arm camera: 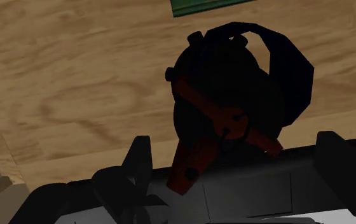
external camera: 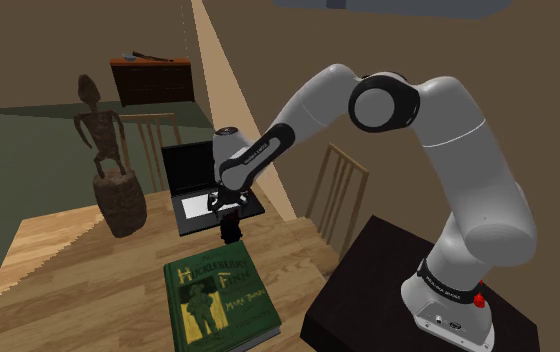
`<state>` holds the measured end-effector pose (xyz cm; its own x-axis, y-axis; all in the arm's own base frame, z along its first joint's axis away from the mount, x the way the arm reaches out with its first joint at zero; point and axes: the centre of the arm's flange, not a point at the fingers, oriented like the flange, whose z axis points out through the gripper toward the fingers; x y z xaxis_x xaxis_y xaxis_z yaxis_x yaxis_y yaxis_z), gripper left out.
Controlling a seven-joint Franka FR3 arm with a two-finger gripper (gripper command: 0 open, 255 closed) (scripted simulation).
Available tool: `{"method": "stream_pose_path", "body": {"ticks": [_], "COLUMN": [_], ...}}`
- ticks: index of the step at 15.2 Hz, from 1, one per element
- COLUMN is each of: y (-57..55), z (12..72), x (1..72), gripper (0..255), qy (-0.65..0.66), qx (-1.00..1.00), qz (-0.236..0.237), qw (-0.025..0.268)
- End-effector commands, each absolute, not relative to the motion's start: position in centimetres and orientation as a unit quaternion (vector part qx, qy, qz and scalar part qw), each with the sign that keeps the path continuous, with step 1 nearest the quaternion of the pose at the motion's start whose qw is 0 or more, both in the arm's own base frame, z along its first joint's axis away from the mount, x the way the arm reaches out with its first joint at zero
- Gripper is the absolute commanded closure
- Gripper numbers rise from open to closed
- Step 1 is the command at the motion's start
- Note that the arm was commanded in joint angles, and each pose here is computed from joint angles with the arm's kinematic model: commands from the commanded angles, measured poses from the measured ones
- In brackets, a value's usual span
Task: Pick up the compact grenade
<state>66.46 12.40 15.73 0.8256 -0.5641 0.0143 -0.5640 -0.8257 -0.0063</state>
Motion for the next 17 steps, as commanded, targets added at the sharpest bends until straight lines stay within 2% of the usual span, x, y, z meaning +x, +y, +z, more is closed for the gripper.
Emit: {"method": "stream_pose_path", "body": {"ticks": [1, 5, 6, 17], "y": [12.4, 12.4, 12.4, 12.4], "z": [14.7, 13.3, 13.3, 14.4], "x": [66.5, 66.5, 66.5, 66.5], "gripper": [0, 0, 255, 255], "qy": [0.295, 0.295, 0.295, 0.295], "qx": [-0.955, -0.955, -0.955, -0.955], "qz": [-0.008, -0.008, -0.008, -0.008], "qw": [0.001, 0.001, 0.001, 0.001]}}
